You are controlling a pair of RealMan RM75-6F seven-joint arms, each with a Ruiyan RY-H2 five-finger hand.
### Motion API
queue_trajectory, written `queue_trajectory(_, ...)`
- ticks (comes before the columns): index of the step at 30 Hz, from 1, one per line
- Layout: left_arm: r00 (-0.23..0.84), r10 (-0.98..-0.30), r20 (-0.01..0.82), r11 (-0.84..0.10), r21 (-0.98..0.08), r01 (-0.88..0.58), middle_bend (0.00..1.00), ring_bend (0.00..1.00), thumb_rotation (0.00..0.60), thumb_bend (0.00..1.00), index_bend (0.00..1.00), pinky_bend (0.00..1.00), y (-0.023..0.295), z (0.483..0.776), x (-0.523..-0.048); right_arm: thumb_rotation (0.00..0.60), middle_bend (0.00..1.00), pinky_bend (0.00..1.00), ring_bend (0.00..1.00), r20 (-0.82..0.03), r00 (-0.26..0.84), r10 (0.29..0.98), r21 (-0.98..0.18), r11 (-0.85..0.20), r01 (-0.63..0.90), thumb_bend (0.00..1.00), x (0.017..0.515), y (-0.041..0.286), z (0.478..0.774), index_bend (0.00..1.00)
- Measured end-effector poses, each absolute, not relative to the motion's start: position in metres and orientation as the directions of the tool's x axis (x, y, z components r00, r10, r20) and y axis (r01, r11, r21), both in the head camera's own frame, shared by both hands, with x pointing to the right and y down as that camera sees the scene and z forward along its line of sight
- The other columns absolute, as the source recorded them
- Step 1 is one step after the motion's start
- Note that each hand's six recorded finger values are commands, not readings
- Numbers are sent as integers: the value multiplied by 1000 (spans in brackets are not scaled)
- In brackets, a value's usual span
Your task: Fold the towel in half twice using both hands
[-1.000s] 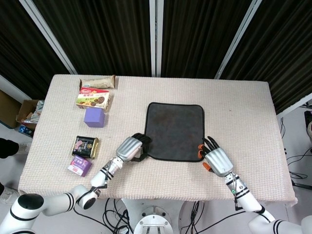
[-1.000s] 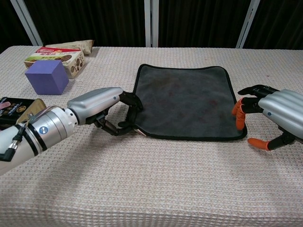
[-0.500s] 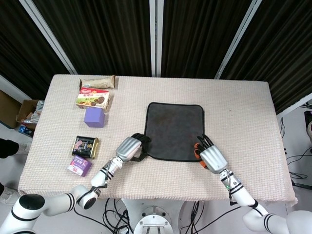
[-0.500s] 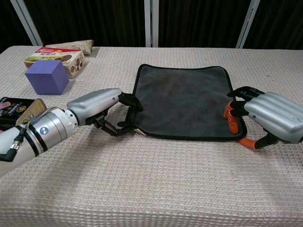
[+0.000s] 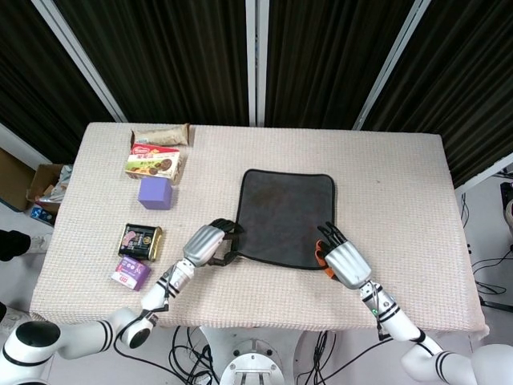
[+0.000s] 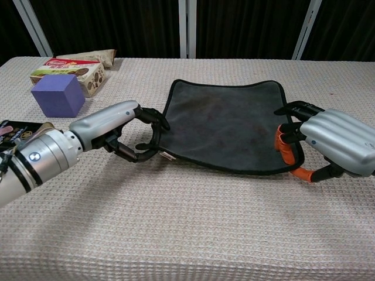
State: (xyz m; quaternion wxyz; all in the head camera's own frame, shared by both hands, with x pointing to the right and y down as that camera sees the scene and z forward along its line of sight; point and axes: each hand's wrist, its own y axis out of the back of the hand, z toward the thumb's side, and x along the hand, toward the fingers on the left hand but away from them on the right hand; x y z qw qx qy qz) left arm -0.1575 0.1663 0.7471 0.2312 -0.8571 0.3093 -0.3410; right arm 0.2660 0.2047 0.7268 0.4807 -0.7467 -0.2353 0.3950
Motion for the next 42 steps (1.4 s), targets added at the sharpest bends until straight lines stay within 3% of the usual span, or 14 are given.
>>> queue_trajectory(13, 605, -667, 435, -722, -578, -381, 267, 195, 600, 455, 680, 176, 195, 698, -187, 600, 395, 68, 97, -360, 632, 686, -876, -482, 25, 388, 270, 236, 672, 787)
queue_trajectory(19, 600, -653, 461, -737, -568, -365, 267, 195, 600, 455, 682, 176, 197, 680, -194, 600, 393, 68, 96, -361, 603, 712, -874, -484, 48, 390, 273, 235, 664, 789)
queue_trajectory(34, 519, -561, 645, -828, -441, -347, 266, 195, 600, 452, 682, 175, 142, 725, -174, 600, 371, 46, 96, -408, 403, 819, -857, -496, 141, 425, 254, 182, 698, 792)
queue_trajectory(42, 480, -549, 685, -836, -445, -322, 266, 195, 600, 455, 682, 174, 109, 743, -171, 600, 367, 32, 95, -429, 297, 853, -869, -479, 122, 428, 248, 167, 713, 796)
